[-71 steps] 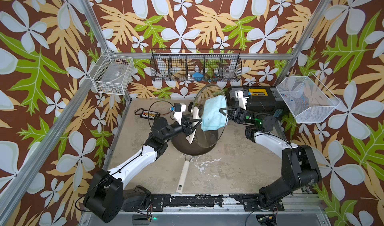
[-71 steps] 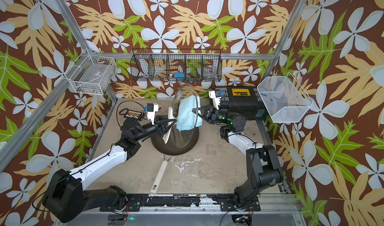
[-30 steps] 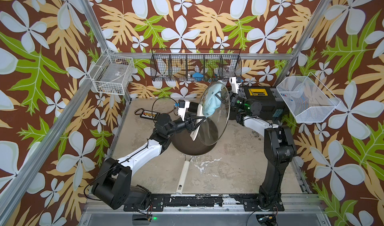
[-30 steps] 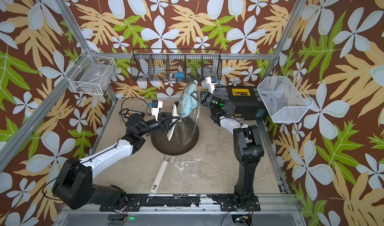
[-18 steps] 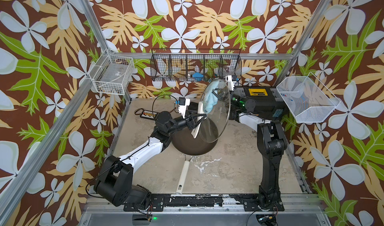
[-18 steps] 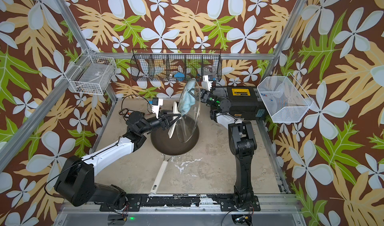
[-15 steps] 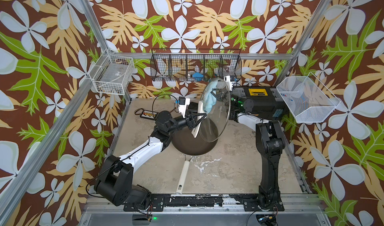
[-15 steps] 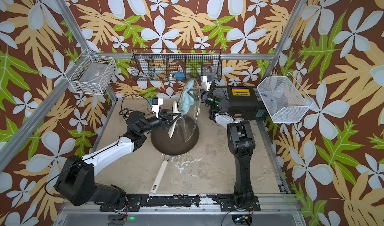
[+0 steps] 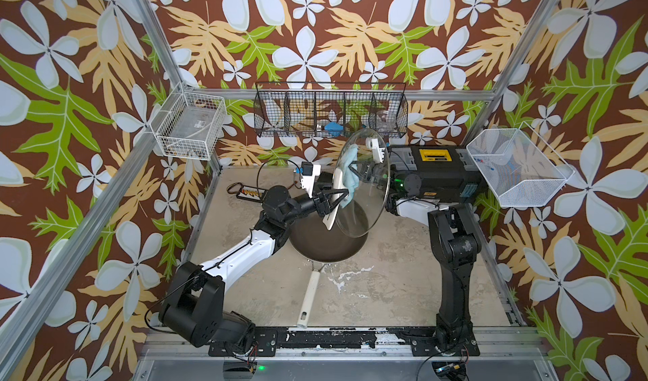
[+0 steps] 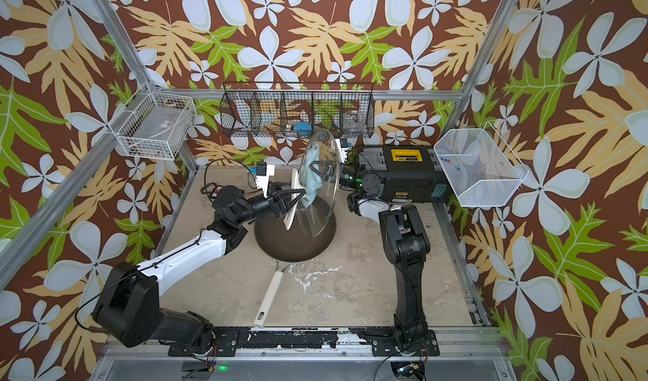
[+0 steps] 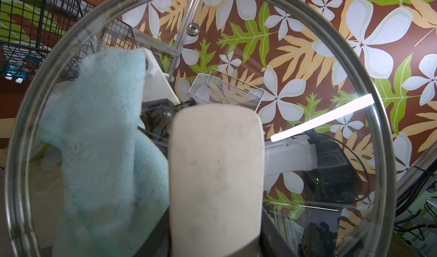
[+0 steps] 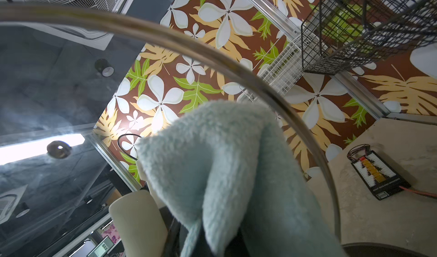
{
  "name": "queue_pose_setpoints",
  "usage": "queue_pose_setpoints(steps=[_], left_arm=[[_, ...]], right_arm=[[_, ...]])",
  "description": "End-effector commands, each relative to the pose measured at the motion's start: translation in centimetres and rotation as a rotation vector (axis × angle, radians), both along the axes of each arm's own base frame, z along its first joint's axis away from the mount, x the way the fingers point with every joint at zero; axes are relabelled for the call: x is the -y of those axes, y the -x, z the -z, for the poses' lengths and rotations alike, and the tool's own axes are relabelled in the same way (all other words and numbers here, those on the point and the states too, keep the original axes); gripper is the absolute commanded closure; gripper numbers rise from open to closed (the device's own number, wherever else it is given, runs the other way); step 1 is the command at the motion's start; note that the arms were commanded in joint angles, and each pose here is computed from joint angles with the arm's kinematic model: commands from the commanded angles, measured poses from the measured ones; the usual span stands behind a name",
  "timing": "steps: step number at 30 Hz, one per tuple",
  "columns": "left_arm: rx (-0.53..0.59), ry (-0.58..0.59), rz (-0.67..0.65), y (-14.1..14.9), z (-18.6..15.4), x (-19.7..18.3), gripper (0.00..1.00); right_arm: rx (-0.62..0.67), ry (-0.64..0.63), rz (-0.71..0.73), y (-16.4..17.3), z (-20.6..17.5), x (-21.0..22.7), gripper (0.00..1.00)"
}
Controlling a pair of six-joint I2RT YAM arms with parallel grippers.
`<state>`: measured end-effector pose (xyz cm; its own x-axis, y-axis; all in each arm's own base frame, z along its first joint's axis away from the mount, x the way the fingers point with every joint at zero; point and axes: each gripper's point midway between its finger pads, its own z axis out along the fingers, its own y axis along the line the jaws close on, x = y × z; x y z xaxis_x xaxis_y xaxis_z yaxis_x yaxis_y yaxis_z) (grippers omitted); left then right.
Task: Wipe the pot lid with a cloth
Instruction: Wipe the pot lid.
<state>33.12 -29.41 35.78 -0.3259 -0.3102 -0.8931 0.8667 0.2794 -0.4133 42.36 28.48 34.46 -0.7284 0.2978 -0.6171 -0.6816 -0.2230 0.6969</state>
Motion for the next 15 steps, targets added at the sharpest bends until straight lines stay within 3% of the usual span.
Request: queue_pose_setpoints(steps=[1,15], left_arm=[[0.194,0.080,-0.014,1.1,-4.5,-0.7,1.00],[0.210,0.110,-0.052,0.7,-5.4,-1.1,1.00]], right_arm=[[0.213,-0.015,-0.037,4.2,-1.5,0.2,1.00],[0.151,0.023,-0.081,9.0,0.0,0.0,1.00]])
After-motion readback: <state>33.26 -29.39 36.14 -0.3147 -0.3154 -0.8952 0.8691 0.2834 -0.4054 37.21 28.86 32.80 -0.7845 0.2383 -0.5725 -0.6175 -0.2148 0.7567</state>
